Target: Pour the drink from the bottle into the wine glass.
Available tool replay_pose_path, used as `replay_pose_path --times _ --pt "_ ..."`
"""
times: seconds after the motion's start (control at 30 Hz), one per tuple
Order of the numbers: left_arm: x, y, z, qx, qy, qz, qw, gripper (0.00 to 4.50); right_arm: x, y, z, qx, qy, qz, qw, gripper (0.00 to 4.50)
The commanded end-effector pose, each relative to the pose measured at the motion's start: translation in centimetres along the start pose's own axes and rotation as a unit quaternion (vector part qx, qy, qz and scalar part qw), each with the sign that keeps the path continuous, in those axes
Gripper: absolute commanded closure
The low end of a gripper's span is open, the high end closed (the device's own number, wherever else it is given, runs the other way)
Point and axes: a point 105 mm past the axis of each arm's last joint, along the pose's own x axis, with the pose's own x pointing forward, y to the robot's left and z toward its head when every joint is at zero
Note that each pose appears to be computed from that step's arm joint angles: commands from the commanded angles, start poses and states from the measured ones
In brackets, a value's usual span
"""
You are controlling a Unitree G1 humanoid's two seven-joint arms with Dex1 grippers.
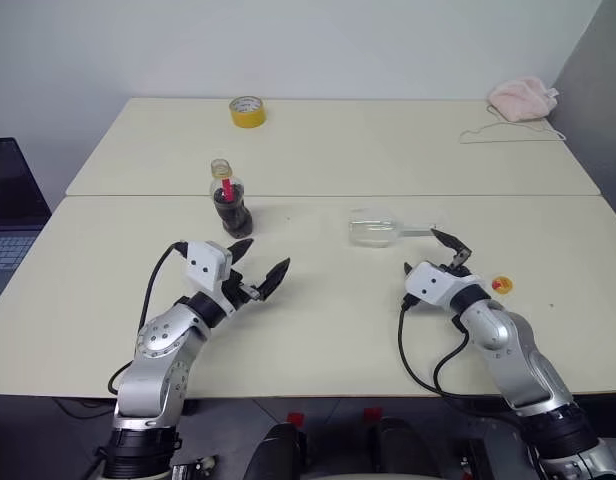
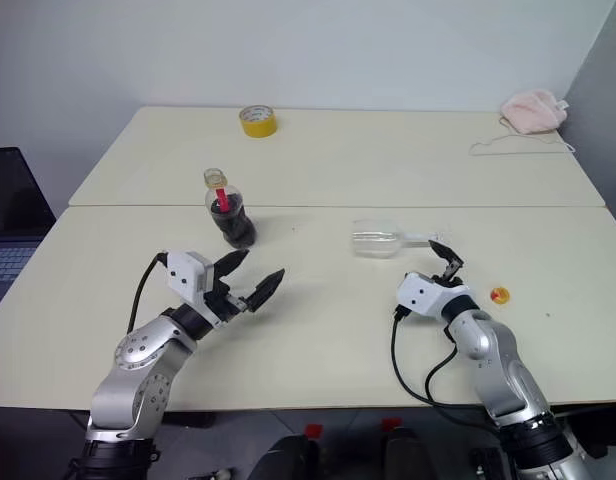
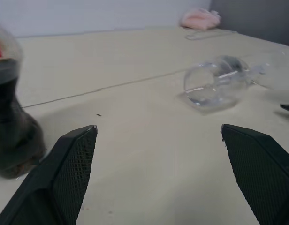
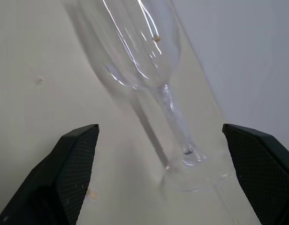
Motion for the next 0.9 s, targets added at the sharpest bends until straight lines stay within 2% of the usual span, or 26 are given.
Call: replay_pose_path --times 0.03,0.27,0.37,0.6,0.87,0.9 --pt "0.2 -0.7 0.7 0.009 -0.002 -0.037 0.999 0.03 1.0 -1.4 -0.6 -0.037 0.026 -0.036 0.998 0.0" --pt "0.4 -0.7 0.2 0.014 0.006 -0.054 0.998 0.03 2.4 -0.6 -1.0 -0.045 0.032 -0.035 0.998 0.0" --pt "0.4 -0.1 -0.4 0.015 0.007 -0.054 0.998 0.03 3.8 0.1 -2.0 -0.076 0.059 -0.035 0.995 0.0" --pt "0.4 0.2 -1.1 0.018 0.006 -0.059 0.998 0.03 6.5 1.2 -1.1 -0.124 0.044 -0.03 0.991 0.0" --pt "0.8 -0.1 -0.8 0.022 0.001 -0.06 0.998 0.03 9.2 0.8 -1.8 -0.146 0.055 -0.02 0.988 0.0" --pt "0.8 -0.1 -0.7 0.022 0.0 -0.06 0.998 0.01 9.6 0.7 -1.8 -0.148 0.056 -0.02 0.987 0.18"
